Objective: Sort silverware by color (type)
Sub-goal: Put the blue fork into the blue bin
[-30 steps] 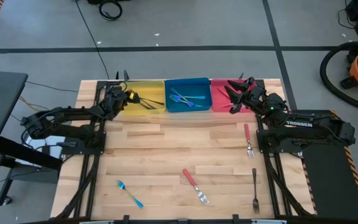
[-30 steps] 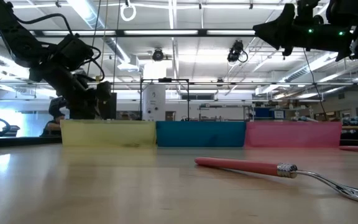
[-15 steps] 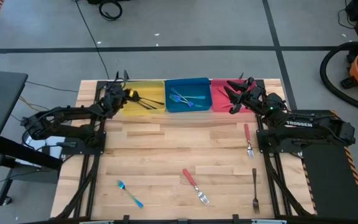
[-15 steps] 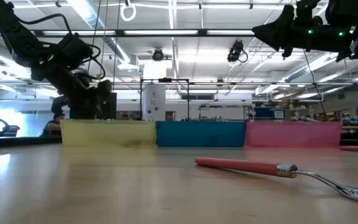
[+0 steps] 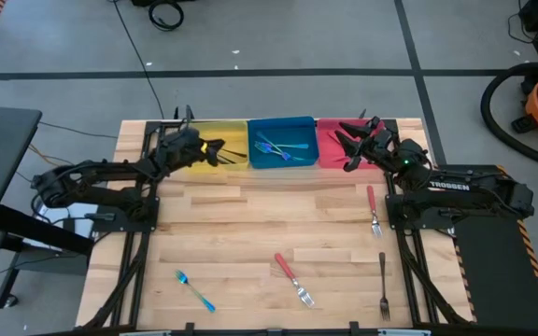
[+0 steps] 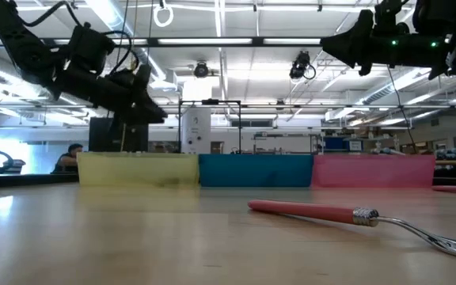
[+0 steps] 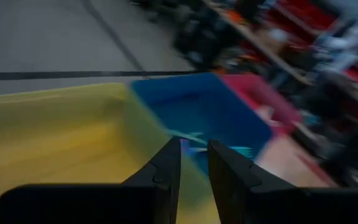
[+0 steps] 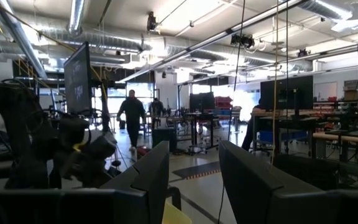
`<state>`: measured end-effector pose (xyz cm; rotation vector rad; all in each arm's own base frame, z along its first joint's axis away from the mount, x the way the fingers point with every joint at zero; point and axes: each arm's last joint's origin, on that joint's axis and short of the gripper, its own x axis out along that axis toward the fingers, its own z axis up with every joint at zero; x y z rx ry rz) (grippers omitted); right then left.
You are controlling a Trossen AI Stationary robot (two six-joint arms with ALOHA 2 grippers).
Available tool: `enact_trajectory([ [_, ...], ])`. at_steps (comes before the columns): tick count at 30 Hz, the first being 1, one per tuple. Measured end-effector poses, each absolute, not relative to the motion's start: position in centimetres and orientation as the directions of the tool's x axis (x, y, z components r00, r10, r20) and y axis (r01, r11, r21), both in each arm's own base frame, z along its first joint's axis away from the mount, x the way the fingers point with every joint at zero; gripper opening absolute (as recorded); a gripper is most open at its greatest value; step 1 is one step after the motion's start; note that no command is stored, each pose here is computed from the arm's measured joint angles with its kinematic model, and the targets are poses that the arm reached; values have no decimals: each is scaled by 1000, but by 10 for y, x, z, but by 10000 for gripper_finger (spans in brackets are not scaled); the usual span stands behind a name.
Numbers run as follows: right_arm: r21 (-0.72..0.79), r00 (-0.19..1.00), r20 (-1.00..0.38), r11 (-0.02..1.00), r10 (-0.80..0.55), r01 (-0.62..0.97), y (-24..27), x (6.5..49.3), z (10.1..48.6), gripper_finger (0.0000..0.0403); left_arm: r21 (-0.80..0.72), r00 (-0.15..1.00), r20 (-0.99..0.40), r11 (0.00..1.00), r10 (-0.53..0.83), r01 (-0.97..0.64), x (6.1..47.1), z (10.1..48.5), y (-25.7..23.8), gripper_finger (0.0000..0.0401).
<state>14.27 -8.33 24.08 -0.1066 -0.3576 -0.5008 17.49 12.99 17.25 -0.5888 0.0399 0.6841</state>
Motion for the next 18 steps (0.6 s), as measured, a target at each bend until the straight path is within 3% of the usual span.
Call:
enact_trajectory([
  [6, -13, 818, 357, 873, -451, 487, -83, 143, 240, 149, -497, 887, -181, 738, 426, -456, 189, 176, 109, 80],
  [18, -13, 818, 356, 873, -451, 487, -83, 143, 240, 149, -566, 963, -165, 779, 215, -271, 209, 183, 62, 80],
])
